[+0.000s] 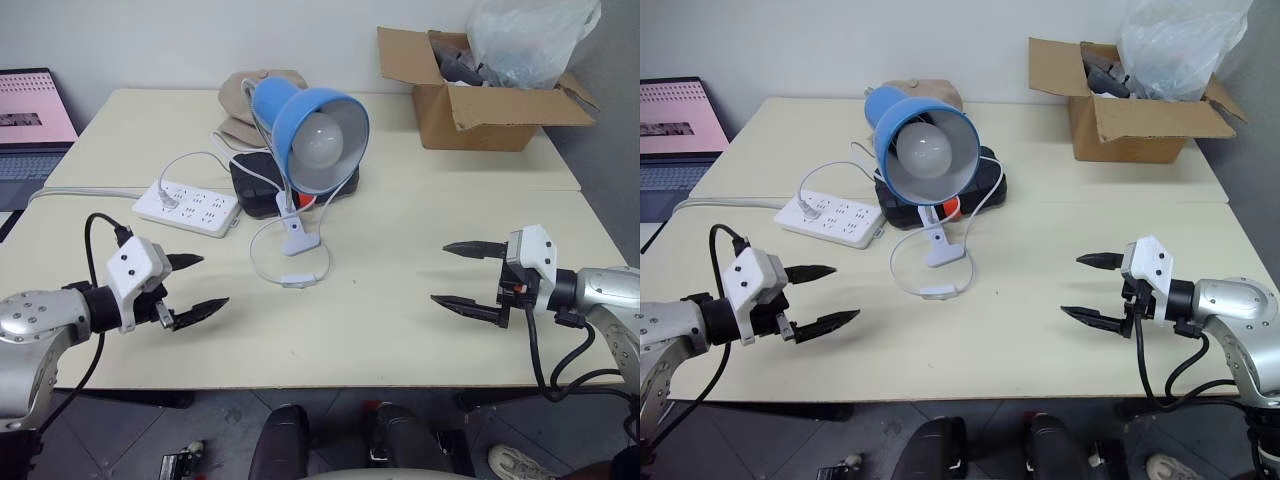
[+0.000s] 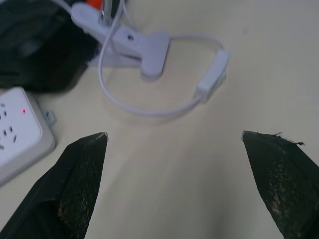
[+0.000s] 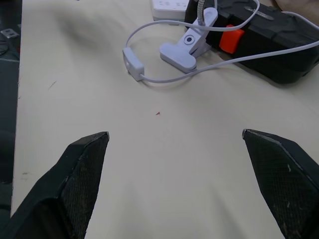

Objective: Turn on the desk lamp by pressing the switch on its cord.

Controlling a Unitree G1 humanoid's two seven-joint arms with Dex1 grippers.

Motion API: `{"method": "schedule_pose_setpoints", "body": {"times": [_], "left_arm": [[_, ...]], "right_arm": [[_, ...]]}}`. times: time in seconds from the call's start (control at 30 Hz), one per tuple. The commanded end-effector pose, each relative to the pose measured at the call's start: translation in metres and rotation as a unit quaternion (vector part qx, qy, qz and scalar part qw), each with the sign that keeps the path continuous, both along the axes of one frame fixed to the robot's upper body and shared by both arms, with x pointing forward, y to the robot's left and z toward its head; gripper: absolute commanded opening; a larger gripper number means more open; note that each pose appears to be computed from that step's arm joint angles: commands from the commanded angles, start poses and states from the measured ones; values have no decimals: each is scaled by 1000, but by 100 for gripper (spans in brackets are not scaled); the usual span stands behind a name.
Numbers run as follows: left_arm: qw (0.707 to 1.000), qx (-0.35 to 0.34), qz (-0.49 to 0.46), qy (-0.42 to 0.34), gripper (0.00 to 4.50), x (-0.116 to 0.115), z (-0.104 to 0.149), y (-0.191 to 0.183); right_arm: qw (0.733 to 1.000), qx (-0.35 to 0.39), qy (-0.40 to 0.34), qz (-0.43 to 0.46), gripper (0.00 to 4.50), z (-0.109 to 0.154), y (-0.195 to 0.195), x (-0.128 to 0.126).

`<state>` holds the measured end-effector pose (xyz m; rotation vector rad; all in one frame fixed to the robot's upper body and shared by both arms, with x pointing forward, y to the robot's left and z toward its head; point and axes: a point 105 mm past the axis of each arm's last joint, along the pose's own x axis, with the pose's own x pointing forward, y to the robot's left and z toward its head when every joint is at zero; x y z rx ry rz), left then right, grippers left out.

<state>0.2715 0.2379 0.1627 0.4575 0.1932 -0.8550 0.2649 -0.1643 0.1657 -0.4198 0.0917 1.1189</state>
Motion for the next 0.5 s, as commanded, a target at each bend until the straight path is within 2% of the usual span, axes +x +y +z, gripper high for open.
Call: {"method": "schedule_pose_setpoints", "body": {"times": [0.03,0.27,0.5], "left_arm": [[998,31,-49,-17,449,4,2,-13],[987,67,-147,6,449,12,-22,-45],[982,79,-171,29,449,40,-52,-57]], "right_arm": [[1000,4,-25,6,450,13,7,-3],[1000,-4,-20,0,450,11,16,-8],[999,11,-22,-21,450,11,29,-8]]}}
